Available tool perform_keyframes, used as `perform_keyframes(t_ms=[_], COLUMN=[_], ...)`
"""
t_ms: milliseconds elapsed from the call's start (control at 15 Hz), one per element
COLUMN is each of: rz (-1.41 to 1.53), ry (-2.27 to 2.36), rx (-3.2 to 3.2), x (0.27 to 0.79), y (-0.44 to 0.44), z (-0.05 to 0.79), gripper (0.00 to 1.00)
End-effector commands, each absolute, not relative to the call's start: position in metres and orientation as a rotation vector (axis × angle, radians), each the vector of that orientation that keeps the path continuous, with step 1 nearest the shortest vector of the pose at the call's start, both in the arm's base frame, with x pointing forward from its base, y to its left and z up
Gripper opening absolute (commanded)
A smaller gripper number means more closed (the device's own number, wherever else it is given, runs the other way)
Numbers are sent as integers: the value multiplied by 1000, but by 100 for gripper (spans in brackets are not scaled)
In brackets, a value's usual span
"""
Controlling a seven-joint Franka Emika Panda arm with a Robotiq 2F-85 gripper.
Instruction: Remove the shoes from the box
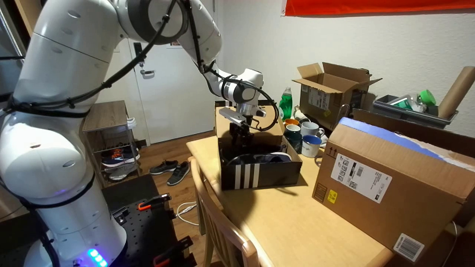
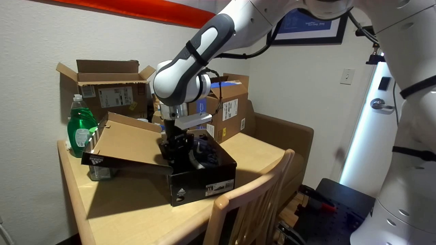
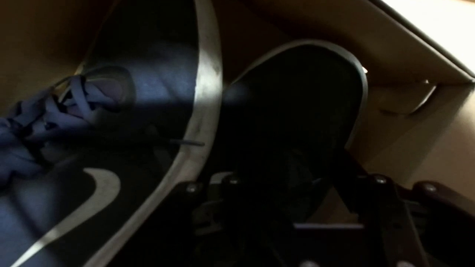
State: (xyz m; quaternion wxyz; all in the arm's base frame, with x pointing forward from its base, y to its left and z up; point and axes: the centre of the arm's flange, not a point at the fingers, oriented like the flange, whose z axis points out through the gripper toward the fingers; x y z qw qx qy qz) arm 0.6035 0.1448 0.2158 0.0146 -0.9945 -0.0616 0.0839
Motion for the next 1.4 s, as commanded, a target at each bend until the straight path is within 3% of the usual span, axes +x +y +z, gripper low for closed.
perform_keyframes(t_ms=[0,200,467,600,1333], rz=[208,200,143,108,-133], ry=[-169,-179,-181,-185,-161], rx=[-3100,-3106,-3120,-3123,-3172], x=[604,606,599,597,558], y=[145,147,148,149,156], z=[219,219,232,239,297], gripper=[29,7,0,6,5])
